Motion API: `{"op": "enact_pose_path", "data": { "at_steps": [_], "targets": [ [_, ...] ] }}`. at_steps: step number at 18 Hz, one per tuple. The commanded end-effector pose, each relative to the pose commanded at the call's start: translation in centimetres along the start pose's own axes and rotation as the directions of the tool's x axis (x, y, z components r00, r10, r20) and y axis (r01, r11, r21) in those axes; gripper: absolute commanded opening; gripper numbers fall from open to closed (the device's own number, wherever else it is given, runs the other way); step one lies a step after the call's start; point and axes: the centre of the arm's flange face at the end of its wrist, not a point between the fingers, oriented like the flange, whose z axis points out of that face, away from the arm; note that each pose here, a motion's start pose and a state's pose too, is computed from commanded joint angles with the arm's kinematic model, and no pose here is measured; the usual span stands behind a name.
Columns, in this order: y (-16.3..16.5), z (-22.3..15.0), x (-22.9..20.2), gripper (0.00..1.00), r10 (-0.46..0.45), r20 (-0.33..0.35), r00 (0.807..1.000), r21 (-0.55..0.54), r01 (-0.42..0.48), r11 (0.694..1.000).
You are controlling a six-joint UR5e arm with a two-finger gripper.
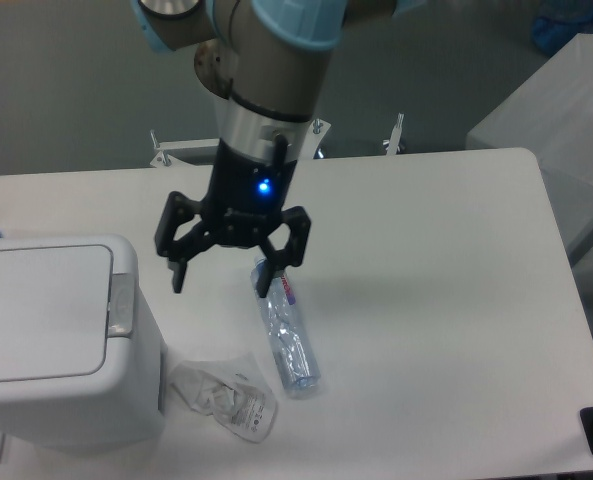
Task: Open the trash can
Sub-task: 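Hook the gripper finger under the lid edge and lift it open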
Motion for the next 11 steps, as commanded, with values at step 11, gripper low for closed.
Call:
{"op": "enact_pose_path", "data": {
  "at_steps": [11],
  "targets": [
    [0.2,3.0,1.0,1.0,-0.004,-0.016,1.0,-0.025,0.004,1.0]
  ]
}}
